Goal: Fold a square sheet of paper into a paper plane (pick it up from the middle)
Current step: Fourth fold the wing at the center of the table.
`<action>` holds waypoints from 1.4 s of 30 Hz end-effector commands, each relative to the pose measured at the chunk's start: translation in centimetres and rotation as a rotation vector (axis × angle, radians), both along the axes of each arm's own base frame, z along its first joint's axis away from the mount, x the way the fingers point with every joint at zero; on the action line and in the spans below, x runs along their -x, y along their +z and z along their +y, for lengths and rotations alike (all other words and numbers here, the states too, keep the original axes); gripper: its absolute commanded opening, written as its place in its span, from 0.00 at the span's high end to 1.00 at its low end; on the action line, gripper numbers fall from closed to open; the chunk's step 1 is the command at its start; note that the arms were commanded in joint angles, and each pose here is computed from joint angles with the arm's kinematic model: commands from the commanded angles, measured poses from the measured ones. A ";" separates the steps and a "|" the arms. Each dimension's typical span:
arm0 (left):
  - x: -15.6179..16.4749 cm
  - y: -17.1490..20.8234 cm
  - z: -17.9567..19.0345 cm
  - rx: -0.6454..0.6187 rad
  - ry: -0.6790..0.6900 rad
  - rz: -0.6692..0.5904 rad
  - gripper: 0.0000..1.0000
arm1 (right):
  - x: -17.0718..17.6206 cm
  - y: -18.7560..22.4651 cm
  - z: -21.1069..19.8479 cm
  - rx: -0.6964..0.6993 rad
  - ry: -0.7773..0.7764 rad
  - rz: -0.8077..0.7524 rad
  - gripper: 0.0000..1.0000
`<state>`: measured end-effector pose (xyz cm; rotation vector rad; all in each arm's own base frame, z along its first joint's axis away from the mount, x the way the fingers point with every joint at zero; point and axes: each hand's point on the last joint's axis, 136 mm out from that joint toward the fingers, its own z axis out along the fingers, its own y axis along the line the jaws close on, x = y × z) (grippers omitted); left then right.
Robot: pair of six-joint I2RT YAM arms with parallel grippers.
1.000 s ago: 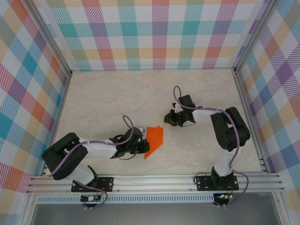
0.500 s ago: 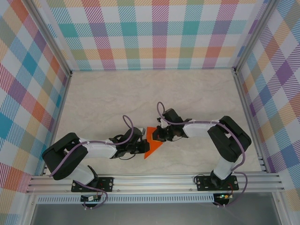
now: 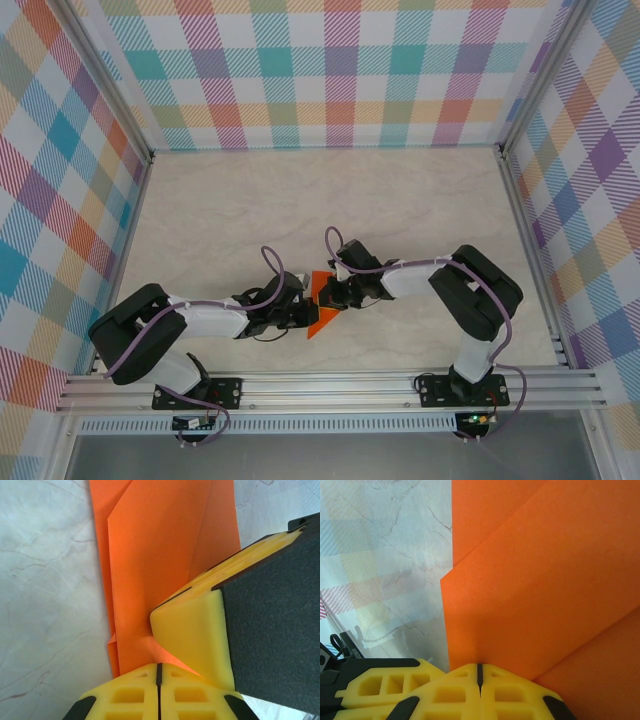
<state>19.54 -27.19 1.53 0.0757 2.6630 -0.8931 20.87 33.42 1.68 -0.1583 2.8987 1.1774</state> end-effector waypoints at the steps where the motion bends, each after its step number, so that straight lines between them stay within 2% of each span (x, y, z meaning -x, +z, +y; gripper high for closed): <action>1: 4.0 -5.0 5.0 -0.235 0.002 0.152 0.94 | 1.1 -0.2 -1.1 0.055 -0.002 -0.003 1.00; 8: 3.8 -4.9 4.9 -0.227 0.005 0.149 0.93 | 2.2 0.7 -0.2 -0.013 0.035 0.022 1.00; 15: 3.6 -4.6 4.6 -0.223 0.002 0.146 0.94 | 3.3 -2.7 -1.2 0.076 0.028 0.088 1.00; 19: 3.6 -4.6 4.6 -0.225 0.001 0.145 0.94 | 3.0 -2.9 -2.5 0.146 0.005 0.058 1.00; 27: 3.8 -4.5 5.0 -0.235 -0.002 0.144 0.94 | -0.3 -0.8 -1.6 0.144 -0.007 -0.033 1.00; 31: 3.9 -4.6 5.1 -0.237 -0.002 0.142 0.94 | -2.1 -1.7 -2.4 0.151 -0.052 -0.014 1.00; 35: 4.0 -4.6 5.1 -0.236 -0.003 0.142 0.94 | -3.0 -0.8 -3.1 0.090 -0.091 -0.005 1.00; 42: 3.9 -4.5 5.0 -0.231 -0.003 0.140 0.94 | -3.7 2.3 -1.3 -0.012 -0.051 -0.049 0.97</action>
